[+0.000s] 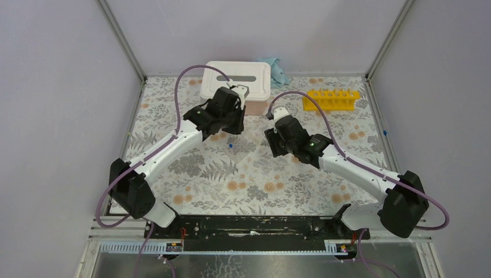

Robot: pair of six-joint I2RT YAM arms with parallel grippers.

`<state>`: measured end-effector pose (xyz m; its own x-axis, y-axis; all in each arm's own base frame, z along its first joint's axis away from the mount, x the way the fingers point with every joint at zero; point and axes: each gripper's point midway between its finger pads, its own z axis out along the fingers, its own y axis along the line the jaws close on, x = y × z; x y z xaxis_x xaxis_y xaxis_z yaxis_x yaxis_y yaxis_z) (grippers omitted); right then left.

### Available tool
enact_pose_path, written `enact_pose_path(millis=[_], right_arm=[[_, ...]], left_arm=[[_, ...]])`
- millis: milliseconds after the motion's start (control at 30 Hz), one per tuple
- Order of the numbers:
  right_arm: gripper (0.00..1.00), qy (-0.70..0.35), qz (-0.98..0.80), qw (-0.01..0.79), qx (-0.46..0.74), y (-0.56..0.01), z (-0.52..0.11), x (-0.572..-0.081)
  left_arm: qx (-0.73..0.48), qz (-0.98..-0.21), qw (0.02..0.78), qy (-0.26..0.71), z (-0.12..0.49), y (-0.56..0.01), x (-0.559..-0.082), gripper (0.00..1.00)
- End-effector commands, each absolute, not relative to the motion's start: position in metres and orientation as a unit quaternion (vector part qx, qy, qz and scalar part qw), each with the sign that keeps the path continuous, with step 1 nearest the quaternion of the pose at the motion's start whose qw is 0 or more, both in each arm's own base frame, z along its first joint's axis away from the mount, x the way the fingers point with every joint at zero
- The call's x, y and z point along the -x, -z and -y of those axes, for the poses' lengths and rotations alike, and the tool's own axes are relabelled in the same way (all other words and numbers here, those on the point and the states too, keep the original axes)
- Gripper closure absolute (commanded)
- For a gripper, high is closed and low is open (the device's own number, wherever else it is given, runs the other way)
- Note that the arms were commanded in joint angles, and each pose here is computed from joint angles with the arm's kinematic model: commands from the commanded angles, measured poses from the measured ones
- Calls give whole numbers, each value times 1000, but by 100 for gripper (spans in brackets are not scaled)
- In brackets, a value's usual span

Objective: Organize the chemistry lab equipment
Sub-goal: Pick up the test tube at the center of the board, then insert the test tube into the slot of the test tube rack.

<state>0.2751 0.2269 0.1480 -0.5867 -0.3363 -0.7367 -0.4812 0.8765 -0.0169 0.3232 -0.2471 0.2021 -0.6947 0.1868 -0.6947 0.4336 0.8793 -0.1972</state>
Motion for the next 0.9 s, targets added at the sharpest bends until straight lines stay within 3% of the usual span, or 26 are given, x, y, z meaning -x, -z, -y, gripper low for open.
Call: enact_pose_path(millis=[0,867], right_arm=[[42,-73,-884,416,201,-149,-225,-288],[41,-68,-894,402,187,-129,-218,-299]], left_arm=[[-182,-904,368,117,237,-195,-337,87],[-201,-896,386,89,240,-136,-347,88]])
